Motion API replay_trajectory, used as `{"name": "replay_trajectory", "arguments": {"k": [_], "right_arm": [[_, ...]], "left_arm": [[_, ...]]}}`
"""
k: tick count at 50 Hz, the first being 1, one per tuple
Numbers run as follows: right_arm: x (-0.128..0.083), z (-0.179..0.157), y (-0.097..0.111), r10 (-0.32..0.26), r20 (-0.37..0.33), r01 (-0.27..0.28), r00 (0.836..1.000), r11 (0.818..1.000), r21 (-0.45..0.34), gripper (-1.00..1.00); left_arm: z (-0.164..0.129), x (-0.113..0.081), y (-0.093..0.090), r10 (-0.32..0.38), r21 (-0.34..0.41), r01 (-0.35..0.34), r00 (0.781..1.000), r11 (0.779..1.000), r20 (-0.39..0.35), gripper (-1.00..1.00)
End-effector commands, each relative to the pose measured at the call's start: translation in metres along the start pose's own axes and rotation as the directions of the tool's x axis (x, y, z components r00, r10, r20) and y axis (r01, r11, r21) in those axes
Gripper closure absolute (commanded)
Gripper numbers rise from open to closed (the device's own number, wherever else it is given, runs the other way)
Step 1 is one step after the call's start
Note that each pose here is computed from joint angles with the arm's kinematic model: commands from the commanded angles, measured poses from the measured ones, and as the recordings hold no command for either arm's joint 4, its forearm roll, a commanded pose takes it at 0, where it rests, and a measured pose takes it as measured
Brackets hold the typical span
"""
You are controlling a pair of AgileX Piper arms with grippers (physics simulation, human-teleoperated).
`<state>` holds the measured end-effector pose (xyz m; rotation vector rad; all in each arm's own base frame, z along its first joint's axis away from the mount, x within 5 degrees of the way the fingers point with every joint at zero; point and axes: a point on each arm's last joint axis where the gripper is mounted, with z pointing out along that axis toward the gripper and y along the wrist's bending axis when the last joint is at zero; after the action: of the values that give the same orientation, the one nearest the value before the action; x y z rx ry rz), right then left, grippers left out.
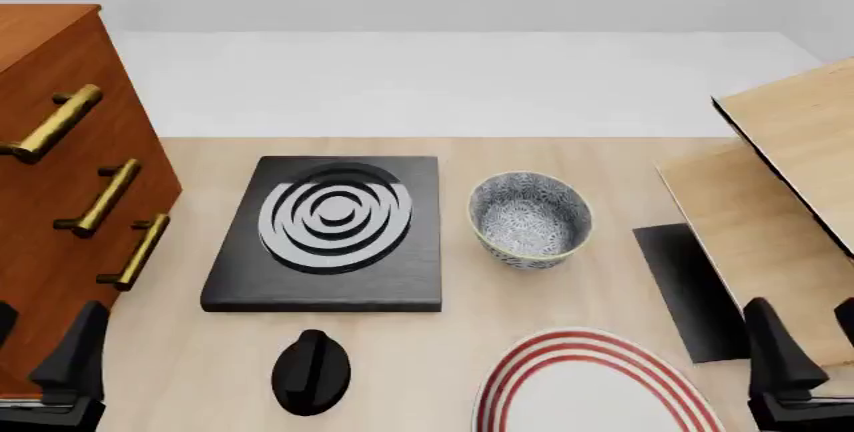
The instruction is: Pick up the cream cheese and put it in the bowl.
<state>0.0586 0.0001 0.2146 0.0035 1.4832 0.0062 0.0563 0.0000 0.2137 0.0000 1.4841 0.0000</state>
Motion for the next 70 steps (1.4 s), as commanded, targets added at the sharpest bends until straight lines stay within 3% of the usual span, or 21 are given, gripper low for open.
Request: {"name": "replay_trajectory", "arguments": {"k": [1,7,13,22,30,31,33,38,42,44,45,47,48,52,53,56,57,59,61,62,70], "right_arm": [[0.0,-0.003,0.0,-0.005,0.001,0.005,1.0,1.0,-0.001,-1.0],[0.001,-0.003,0.001,-0.006,-0.007,0.006,1.0,1.0,-0.022,-1.0],[-0.007,-0.004,0.006,-0.03,-0.01,0.029,0.999,0.993,-0.117,-1.0],[-0.043,-0.014,0.014,-0.102,-0.011,0.092,0.995,0.941,-0.325,-1.0],[-0.053,-0.013,0.024,-0.188,-0.038,0.144,0.981,0.853,-0.502,-1.0],[-0.052,-0.007,0.029,-0.214,-0.051,0.153,0.975,0.825,-0.544,-1.0],[-0.053,-0.005,0.031,-0.219,-0.055,0.152,0.974,0.817,-0.557,-1.0],[-0.053,0.007,0.05,-0.263,-0.069,0.154,0.962,0.736,-0.659,-1.0],[-0.051,0.015,0.064,-0.296,-0.07,0.162,0.953,0.689,-0.706,-1.0],[-0.051,0.016,0.066,-0.299,-0.07,0.161,0.952,0.68,-0.715,-1.0],[-0.048,0.02,0.075,-0.318,-0.071,0.163,0.945,0.65,-0.743,-1.0],[-0.045,0.023,0.083,-0.335,-0.072,0.164,0.939,0.625,-0.763,-1.0],[-0.045,0.023,0.083,-0.335,-0.072,0.164,0.939,0.625,-0.763,-1.0],[-0.039,0.028,0.098,-0.357,-0.076,0.157,0.931,0.577,-0.801,-1.0],[-0.038,0.028,0.105,-0.359,-0.076,0.148,0.93,0.558,-0.817,-1.0],[-0.031,0.031,0.117,-0.374,-0.08,0.141,0.924,0.528,-0.838,-1.0],[-0.031,0.031,0.117,-0.374,-0.08,0.141,0.924,0.527,-0.838,-1.0],[-0.026,0.033,0.129,-0.389,-0.082,0.133,0.918,0.495,-0.859,-1.0],[-0.025,0.033,0.133,-0.391,-0.083,0.129,0.917,0.485,-0.865,-1.0],[-0.021,0.033,0.141,-0.402,-0.08,0.127,0.912,0.464,-0.877,-1.0],[-0.016,0.034,0.168,-0.424,-0.067,0.119,0.903,0.397,-0.91,-1.0]], "left_arm": [[0.0,-0.001,0.0,0.0,0.0,0.0,1.0,1.0,-0.001,-1.0],[0.0,-0.001,0.0,0.0,0.0,0.0,1.0,1.0,-0.001,-1.0],[0.0,-0.001,0.0,0.0,0.0,0.0,1.0,1.0,-0.001,-1.0],[0.0,-0.001,0.0,0.0,0.0,0.0,1.0,1.0,-0.001,-1.0],[0.0,-0.001,0.0,0.0,0.0,0.0,1.0,1.0,-0.001,-1.0],[0.0,-0.001,0.0,0.0,0.0,0.0,1.0,1.0,-0.001,-1.0],[0.0,-0.001,0.0,0.0,0.0,0.0,1.0,1.0,-0.001,-1.0],[0.0,-0.001,0.0,0.0,0.0,0.0,1.0,1.0,-0.001,-1.0],[0.0,-0.001,0.0,0.0,0.0,0.0,1.0,1.0,-0.001,-1.0],[0.0,-0.001,0.0,0.0,0.0,0.0,1.0,1.0,-0.001,-1.0],[0.0,-0.001,0.0,0.0,0.0,0.0,1.0,1.0,-0.001,-1.0],[0.0,-0.001,0.0,0.0,0.0,0.0,1.0,1.0,-0.001,-1.0],[0.0,-0.001,0.0,0.0,0.0,0.0,1.0,1.0,-0.001,-1.0],[0.0,-0.001,0.0,0.0,0.0,0.0,1.0,1.0,-0.001,-1.0],[0.0,-0.001,0.0,0.0,0.0,0.0,1.0,1.0,-0.001,-1.0],[0.0,-0.001,0.0,0.0,0.0,0.0,1.0,1.0,-0.001,-1.0],[0.0,-0.001,0.0,0.0,0.0,0.0,1.0,1.0,-0.001,-1.0],[0.0,-0.001,0.0,0.0,0.0,0.0,1.0,1.0,-0.001,-1.0],[0.0,-0.001,0.0,0.0,0.0,0.0,1.0,1.0,-0.001,-1.0],[0.0,-0.001,0.0,0.0,0.0,0.0,1.0,1.0,-0.001,-1.0],[0.0,-0.001,0.0,0.0,0.0,0.0,1.0,1.0,-0.001,-1.0]]}}
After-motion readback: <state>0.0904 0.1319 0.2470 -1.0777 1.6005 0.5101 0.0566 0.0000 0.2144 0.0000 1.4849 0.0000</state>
